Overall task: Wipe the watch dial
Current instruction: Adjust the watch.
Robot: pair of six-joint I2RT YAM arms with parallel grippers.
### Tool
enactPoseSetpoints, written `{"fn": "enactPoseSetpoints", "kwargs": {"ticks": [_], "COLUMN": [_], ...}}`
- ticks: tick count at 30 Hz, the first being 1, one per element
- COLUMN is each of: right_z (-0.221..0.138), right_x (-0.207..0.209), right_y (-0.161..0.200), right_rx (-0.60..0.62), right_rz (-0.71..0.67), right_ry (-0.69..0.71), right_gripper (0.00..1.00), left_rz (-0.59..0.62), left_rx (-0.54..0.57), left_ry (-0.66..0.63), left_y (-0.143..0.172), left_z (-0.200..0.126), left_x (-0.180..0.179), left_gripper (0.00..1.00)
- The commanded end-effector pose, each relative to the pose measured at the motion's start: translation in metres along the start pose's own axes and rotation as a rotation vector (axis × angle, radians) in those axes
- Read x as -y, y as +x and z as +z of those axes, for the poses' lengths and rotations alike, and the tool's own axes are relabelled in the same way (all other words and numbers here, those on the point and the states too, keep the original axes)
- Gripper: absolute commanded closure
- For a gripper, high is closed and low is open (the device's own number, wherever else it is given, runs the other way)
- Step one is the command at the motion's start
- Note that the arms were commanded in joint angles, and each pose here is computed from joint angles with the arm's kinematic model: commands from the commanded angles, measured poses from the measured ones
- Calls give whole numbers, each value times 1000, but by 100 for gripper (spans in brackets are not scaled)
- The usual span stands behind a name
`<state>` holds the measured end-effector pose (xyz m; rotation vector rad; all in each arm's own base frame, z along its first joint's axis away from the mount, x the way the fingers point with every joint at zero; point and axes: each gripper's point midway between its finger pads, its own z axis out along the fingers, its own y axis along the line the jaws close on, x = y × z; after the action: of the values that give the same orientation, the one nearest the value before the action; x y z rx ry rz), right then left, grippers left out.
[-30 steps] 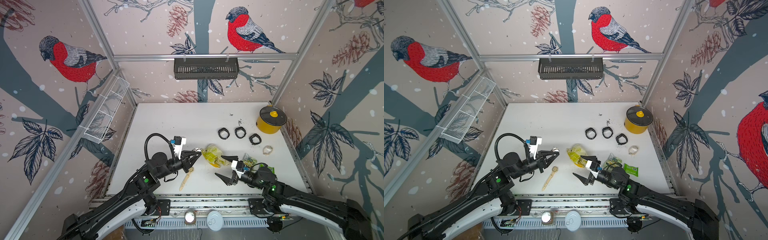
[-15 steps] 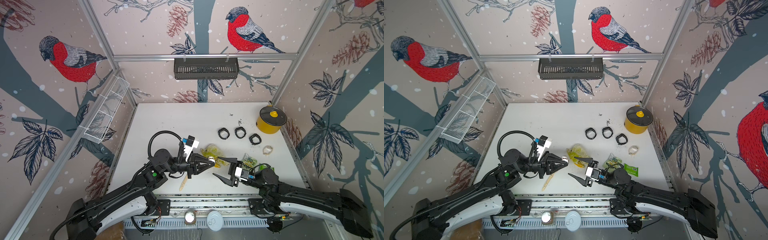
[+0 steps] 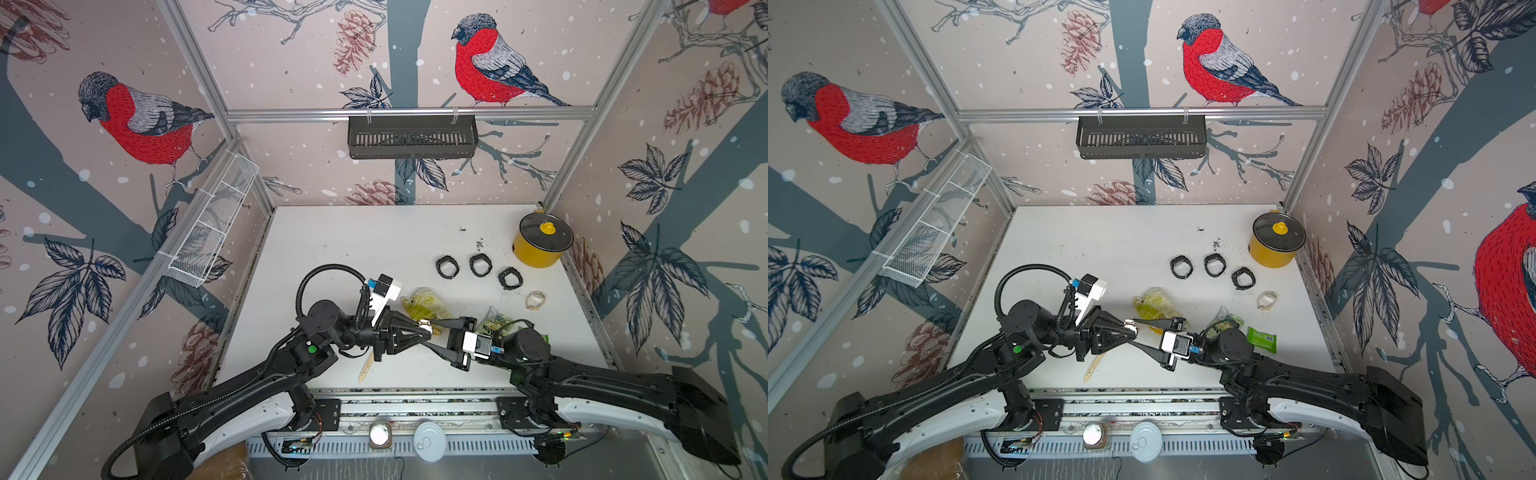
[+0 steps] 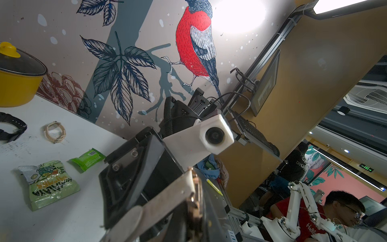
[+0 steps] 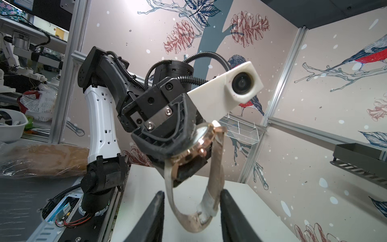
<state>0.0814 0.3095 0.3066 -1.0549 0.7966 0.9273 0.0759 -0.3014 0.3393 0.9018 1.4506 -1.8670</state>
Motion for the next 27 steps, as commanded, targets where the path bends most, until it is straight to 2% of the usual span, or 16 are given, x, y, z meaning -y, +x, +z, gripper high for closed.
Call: {"fn": "enactPoseSetpoints", "kwargs": {"ticks": [1,3,4,6,8,12,13,15,16,20,22,27], "right_z": [5,8,9,7,5,3,4,4,5,6,8,14], "right_x": [-8,-10,-11,-13,-13,-17,-17,-18,-18,-18,-19,-21], "right_y": [-6,-8,-9,-14,-18,-20,-21,-18,-17,-18,-17,-7], "right_rx": [20,19,20,37,48,39,34,19,14,9,-1,-55], "right_rz": [-7,-15,-13,-12,-2,7,9,13,14,20,23,38], "right_ry": [-58,-80,-84,-101,-108,-144,-150,-155,-154,-161,-167,-193], "right_gripper": [70,94,96,97,98,98,99,99,99,99,99,99], "left_rz": [40,40,42,50,64,102,109,117,121,135,138,131], "left_rx": [8,7,6,5,5,21,27,41,41,32,21,-3], "left_ry": [60,57,56,42,19,-10,-16,-40,-54,-129,-126,-121], "left_y": [-3,-2,-2,-1,0,-2,-4,-5,-4,1,3,8], "left_z": [-1,-1,-1,-2,-3,-8,-9,-11,-12,-14,-13,-10], "left_x": [14,13,13,11,8,9,9,7,4,-11,-12,-16], "left_gripper": [93,92,91,78,69,68,62,30,27,28,31,42]}}
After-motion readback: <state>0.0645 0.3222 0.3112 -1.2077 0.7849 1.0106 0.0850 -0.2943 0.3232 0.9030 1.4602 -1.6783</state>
